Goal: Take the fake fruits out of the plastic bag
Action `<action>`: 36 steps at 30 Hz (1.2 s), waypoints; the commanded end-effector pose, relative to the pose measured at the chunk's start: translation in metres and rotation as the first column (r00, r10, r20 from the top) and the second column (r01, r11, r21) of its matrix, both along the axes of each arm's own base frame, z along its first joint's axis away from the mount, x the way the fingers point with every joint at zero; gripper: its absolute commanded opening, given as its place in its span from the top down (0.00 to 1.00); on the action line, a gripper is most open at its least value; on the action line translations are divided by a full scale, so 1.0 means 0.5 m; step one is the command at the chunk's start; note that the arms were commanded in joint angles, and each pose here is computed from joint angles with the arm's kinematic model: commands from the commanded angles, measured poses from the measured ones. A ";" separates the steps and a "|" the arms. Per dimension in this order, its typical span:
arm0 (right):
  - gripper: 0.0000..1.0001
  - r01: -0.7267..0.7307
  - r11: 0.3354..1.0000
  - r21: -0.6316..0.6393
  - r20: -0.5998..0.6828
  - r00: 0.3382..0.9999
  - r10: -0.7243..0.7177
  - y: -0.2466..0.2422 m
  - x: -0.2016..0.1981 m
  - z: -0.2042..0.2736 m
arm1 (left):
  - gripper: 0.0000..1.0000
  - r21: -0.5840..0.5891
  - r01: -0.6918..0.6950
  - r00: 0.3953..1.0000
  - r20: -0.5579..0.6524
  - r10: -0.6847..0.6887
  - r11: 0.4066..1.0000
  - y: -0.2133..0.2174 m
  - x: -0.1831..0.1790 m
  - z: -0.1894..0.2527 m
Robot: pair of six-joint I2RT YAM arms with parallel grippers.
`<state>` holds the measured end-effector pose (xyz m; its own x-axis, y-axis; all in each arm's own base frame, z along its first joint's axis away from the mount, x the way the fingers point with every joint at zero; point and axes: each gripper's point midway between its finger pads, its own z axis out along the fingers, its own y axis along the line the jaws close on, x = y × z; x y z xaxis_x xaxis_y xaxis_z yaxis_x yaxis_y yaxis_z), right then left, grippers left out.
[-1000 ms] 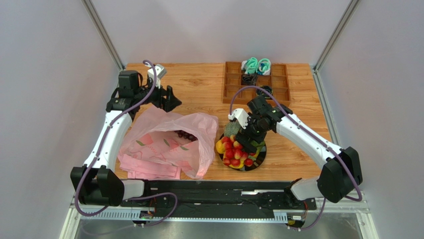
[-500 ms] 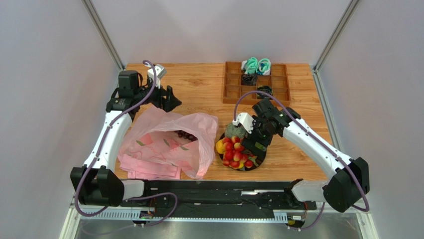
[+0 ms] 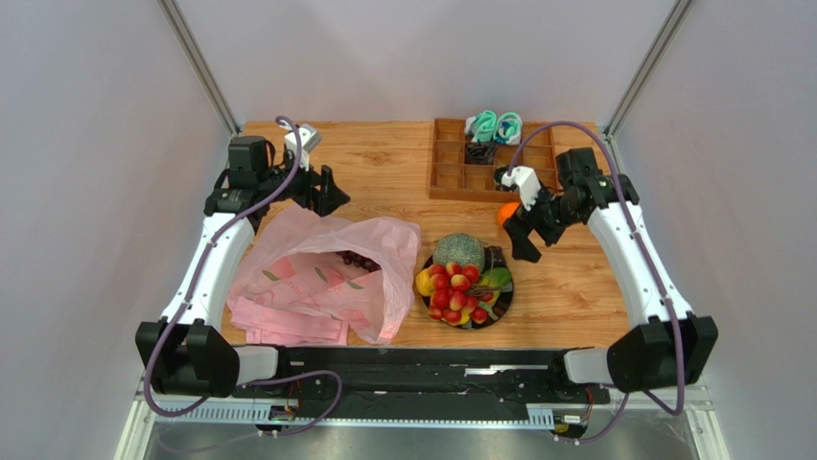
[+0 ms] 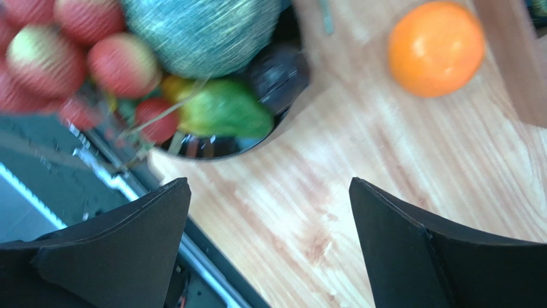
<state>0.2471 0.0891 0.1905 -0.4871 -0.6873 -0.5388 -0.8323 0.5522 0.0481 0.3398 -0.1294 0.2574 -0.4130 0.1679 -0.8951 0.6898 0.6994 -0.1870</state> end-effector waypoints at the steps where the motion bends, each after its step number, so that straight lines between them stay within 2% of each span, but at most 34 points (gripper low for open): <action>1: 0.00 0.153 0.988 0.003 -0.059 0.986 -0.153 -0.009 0.116 -0.060 | 0.01 -0.003 0.018 0.998 0.058 -0.018 1.000 -0.003 -0.005 0.031; 4: 0.00 0.287 0.958 -0.025 -0.119 0.950 -0.288 -0.027 0.197 -0.122 | 0.01 0.009 0.016 0.998 0.056 -0.017 1.000 0.000 -0.003 0.031; 7: 0.00 0.404 0.914 -0.041 -0.128 0.905 -0.406 -0.043 0.275 -0.160 | 0.01 0.028 0.015 0.998 0.057 -0.017 0.999 0.004 -0.003 0.031; 10: 0.00 0.455 0.889 -0.048 -0.098 0.884 -0.457 -0.055 0.333 -0.175 | 0.01 0.041 0.014 0.998 0.055 -0.016 0.999 0.007 -0.007 0.029; 13: 0.00 0.482 0.874 -0.060 -0.080 0.870 -0.486 -0.061 0.363 -0.177 | 0.01 0.050 0.012 0.999 0.046 -0.015 0.999 0.009 -0.011 0.023; 25: 0.00 0.512 0.851 -0.118 -0.123 0.843 -0.524 -0.058 0.400 -0.276 | 0.01 0.054 0.014 1.000 0.015 -0.015 0.998 0.009 0.003 0.010; 28: 0.10 0.501 0.855 -0.135 -0.126 0.847 -0.516 -0.059 0.379 -0.279 | 0.01 0.052 0.016 1.000 0.015 -0.017 0.999 0.007 0.011 0.013; 29: 0.18 0.494 0.860 -0.129 -0.123 0.853 -0.508 -0.058 0.374 -0.277 | 0.01 0.050 0.013 1.000 0.018 -0.014 0.999 0.008 0.013 0.016; 31: 0.26 0.469 0.877 -0.101 -0.082 0.875 -0.477 -0.059 0.361 -0.255 | 0.01 0.052 0.014 1.000 0.020 -0.015 0.999 0.007 0.017 0.014; 32: 0.36 0.454 0.888 -0.072 -0.072 0.886 -0.458 -0.052 0.356 -0.241 | 0.01 0.049 0.016 1.000 0.021 -0.017 0.999 0.006 0.017 0.015; 36: 0.42 0.380 0.924 0.042 -0.044 0.925 -0.378 -0.025 0.310 -0.171 | 0.01 0.049 0.016 1.000 0.019 -0.017 0.999 0.006 0.015 0.016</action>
<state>0.4017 0.0600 0.0459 -0.8457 -0.3903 -0.3639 -0.4564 0.8824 0.1145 0.3416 -0.1248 0.2489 -0.4474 0.2076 -0.8699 0.6834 0.7068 -0.1828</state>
